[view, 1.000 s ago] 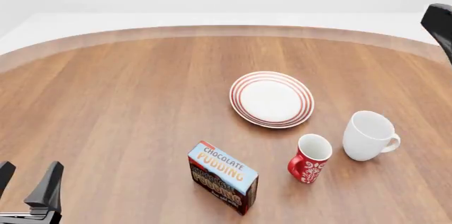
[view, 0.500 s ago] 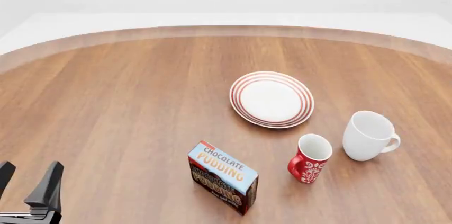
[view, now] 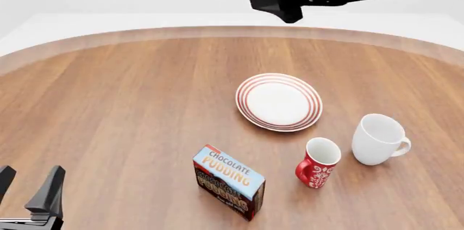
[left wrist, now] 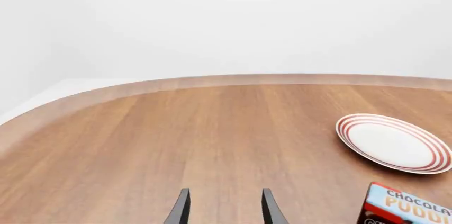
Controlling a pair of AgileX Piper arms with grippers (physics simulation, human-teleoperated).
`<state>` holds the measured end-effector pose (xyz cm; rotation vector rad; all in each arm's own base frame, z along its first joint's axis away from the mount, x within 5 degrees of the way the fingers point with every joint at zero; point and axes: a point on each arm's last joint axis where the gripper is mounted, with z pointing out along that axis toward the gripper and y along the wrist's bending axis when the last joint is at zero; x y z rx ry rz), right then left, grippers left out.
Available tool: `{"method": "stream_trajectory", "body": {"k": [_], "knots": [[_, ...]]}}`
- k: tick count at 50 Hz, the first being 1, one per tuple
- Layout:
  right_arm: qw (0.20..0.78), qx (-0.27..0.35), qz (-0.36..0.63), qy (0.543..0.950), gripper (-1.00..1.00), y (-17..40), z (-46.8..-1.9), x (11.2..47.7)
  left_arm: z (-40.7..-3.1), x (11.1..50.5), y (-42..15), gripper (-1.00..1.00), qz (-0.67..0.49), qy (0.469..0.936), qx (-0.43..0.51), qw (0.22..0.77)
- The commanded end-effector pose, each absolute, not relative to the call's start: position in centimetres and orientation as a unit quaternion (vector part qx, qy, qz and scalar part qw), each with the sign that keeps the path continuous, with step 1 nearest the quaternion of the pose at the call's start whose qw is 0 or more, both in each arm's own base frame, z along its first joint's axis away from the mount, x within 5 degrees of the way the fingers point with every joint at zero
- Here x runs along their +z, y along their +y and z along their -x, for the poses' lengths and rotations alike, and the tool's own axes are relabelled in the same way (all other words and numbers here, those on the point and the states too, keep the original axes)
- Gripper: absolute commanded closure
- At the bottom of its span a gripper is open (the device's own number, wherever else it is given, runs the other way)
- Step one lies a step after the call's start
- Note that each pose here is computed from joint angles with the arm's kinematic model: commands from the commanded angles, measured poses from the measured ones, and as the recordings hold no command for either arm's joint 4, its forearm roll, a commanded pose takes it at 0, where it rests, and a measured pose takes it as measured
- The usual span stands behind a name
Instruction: Put the chocolate pudding to the right of the plate.
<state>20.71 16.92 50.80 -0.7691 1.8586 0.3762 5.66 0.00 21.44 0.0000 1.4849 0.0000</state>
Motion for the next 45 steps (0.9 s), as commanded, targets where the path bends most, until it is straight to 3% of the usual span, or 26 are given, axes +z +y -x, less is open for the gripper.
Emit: {"method": "stream_trajectory", "body": {"k": [1, 37, 45], "knots": [[0.47, 0.172, 0.335, 0.798, -1.0, 19.6, -21.2, 47.9, -5.7, 21.4, 0.0, -1.0, 0.0, 0.676, 0.0, 0.737], [0.393, 0.18, 0.31, 0.846, -1.0, 20.5, -20.7, 36.9, -5.7, 21.4, 0.0, -1.0, 0.0, 0.676, 0.0, 0.737], [0.386, 0.175, 0.308, 0.852, -1.0, 19.9, -20.4, 36.1, -5.7, 21.4, 0.0, -1.0, 0.0, 0.676, 0.0, 0.737]]}}
